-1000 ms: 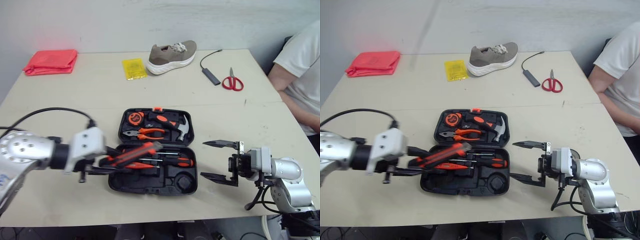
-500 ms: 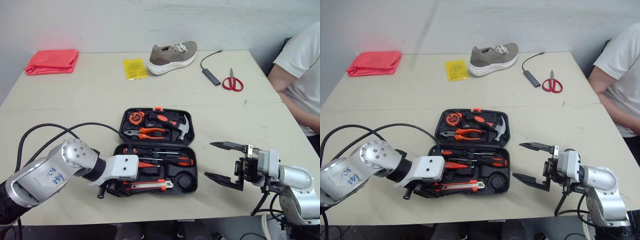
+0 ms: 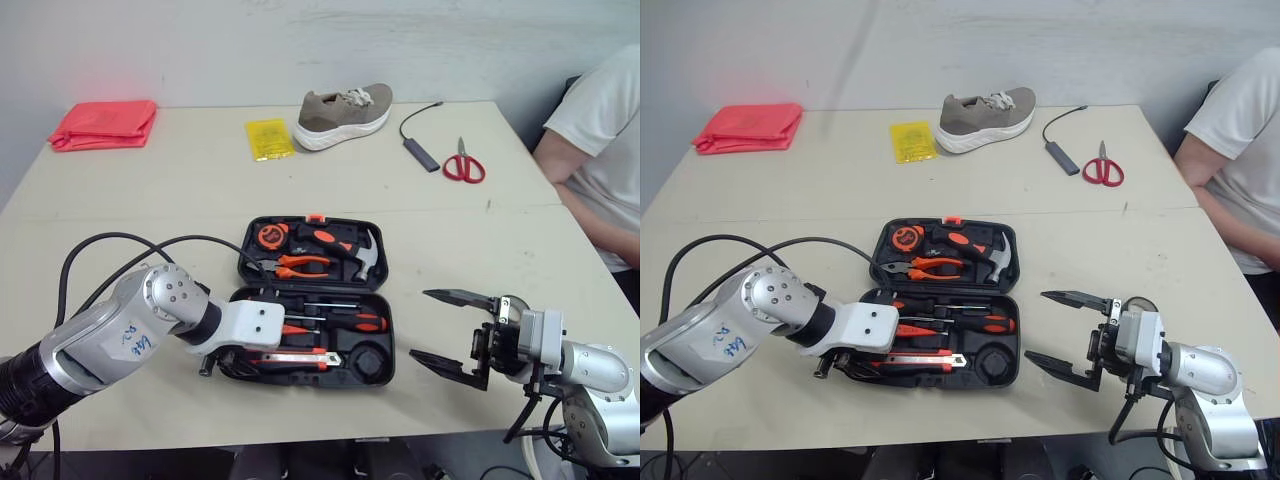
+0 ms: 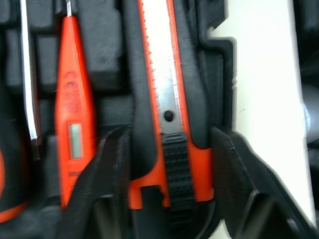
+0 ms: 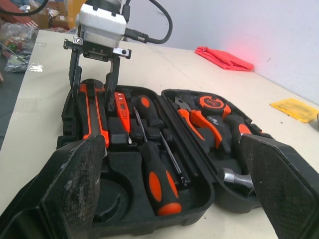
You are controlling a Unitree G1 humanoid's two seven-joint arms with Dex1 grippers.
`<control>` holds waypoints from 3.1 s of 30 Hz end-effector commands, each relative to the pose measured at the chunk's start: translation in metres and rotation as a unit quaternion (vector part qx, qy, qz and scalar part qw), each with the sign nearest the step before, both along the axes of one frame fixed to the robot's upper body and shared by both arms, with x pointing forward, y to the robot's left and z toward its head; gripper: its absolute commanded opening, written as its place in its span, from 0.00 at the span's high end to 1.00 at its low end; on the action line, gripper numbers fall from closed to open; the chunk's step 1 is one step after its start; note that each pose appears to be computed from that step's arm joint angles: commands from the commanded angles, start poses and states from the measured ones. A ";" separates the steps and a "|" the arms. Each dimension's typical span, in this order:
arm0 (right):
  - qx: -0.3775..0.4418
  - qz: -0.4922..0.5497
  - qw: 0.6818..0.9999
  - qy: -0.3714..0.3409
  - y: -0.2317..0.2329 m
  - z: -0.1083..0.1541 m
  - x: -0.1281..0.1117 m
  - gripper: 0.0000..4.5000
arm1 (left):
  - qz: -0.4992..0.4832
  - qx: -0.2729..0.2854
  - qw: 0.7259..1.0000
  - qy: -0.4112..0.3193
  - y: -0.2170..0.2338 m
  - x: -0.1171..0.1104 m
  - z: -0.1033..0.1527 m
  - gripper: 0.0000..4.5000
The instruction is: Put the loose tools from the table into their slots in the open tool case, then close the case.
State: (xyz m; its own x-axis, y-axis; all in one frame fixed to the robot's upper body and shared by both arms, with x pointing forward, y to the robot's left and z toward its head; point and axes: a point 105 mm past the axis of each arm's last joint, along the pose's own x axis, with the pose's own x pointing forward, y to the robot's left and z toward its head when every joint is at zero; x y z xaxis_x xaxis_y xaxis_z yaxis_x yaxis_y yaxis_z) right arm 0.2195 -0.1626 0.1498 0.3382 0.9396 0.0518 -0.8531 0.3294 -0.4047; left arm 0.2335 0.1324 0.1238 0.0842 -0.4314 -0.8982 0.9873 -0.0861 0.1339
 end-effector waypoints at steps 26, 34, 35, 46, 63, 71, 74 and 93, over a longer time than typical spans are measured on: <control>0.006 -0.005 1.000 0.003 0.003 0.000 -0.005 0.00 | -0.007 -0.339 0.939 -0.058 -0.002 0.006 0.042 0.49; 0.002 -0.013 1.000 0.006 0.001 -0.002 -0.002 0.00 | 0.003 -0.348 0.937 -0.031 0.004 0.003 -0.017 0.98; 0.001 -0.016 1.000 0.008 0.000 -0.003 -0.002 0.00 | 0.001 -0.345 0.938 -0.032 0.002 0.003 -0.021 0.98; -0.001 -0.026 1.000 0.014 -0.003 -0.006 -0.001 0.00 | 0.008 -0.258 0.966 0.010 -0.001 0.002 -0.057 0.98; -0.010 -0.053 0.998 0.007 -0.007 -0.006 0.003 0.00 | -0.002 -0.266 0.964 0.001 -0.014 0.001 -0.069 0.98; -0.011 -0.145 0.989 -0.014 -0.048 0.007 0.009 0.00 | 0.026 -0.434 0.889 -0.145 0.006 0.020 0.015 0.98; -0.021 -0.235 0.972 -0.006 -0.099 0.010 -0.007 0.00 | 0.102 -0.414 0.898 -0.110 0.047 0.001 0.023 0.86; -0.052 -0.575 0.813 0.076 -0.272 -0.039 -0.100 0.00 | 0.469 -0.304 0.775 -0.294 0.253 -0.038 0.012 0.01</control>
State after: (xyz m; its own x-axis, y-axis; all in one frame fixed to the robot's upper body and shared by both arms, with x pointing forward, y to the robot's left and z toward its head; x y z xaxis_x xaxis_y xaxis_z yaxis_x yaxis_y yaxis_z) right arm 0.1136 -0.4367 0.0990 0.9840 -0.0168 -0.1773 -0.0521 0.9248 -0.3768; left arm 0.1926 0.3931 0.1255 0.9343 -0.2374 -0.2658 0.3123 0.9047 0.2897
